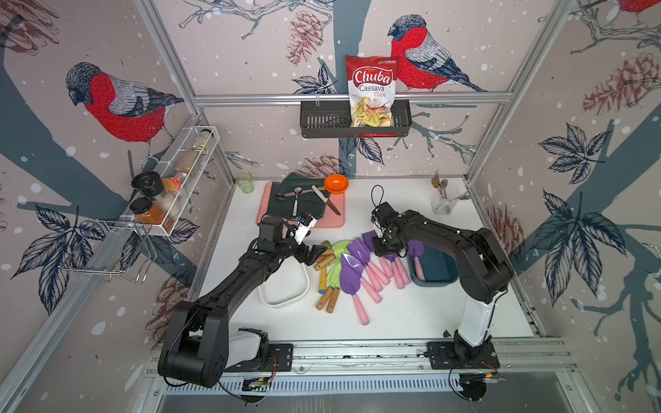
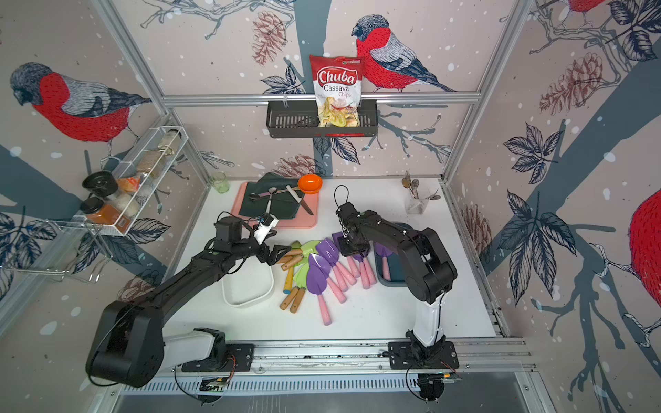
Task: Sort the small shovels by color and place them into the storage box
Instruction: Pick up the shovel from the center of the board, then place the shovel in the storage box.
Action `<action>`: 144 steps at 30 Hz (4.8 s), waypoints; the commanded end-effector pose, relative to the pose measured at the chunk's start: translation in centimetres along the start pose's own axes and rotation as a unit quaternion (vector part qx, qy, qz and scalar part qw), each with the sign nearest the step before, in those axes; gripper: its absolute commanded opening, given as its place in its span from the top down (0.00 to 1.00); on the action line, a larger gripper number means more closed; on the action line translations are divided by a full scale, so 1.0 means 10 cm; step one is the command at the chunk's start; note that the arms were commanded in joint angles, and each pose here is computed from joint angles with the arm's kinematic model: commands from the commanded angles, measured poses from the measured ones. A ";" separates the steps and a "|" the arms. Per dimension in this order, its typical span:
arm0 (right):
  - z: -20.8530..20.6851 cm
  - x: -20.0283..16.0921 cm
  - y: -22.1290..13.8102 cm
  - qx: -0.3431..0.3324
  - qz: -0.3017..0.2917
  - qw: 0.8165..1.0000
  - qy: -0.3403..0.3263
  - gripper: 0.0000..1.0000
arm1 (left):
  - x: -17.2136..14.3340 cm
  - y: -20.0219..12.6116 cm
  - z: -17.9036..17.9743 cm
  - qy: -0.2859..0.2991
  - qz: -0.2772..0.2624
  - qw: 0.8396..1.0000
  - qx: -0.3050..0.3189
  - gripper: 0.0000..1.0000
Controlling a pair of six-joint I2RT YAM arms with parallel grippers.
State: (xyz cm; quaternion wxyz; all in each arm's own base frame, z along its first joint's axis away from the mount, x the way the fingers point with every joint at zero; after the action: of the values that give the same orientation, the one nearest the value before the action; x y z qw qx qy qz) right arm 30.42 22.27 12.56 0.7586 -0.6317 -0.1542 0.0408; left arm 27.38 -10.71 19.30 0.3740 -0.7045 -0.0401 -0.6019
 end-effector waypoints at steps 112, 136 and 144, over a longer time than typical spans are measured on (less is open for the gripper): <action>0.34 0.03 -1.73 0.268 -0.281 0.918 -0.084 0.51 | 1.86 0.52 -0.08 -0.199 -0.142 0.959 -0.145 1.00; -1.00 -0.01 -1.61 0.155 -0.210 0.965 0.016 1.00 | 1.65 0.59 0.10 -0.172 -0.097 0.978 -0.067 0.29; -1.75 -0.31 -1.17 0.083 -0.073 0.988 0.113 1.00 | 1.27 0.67 0.20 -0.136 -0.022 0.990 -0.011 0.27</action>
State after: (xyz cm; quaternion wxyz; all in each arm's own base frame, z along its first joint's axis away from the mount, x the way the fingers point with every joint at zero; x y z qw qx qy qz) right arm 32.34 3.70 22.16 0.8267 -0.5295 -0.1493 -0.1177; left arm 36.02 -19.97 28.57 0.3087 -0.8000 -0.1172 -0.5010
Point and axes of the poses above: each gripper's point midway between its finger pads, its own y axis out along the fingers, its own z axis along the line the jaws close on, x = y × z, the point moved 9 cm from there along -y, back along the fingers, and after that the axes turned 8 degrees about y, right-handed, at the moved point
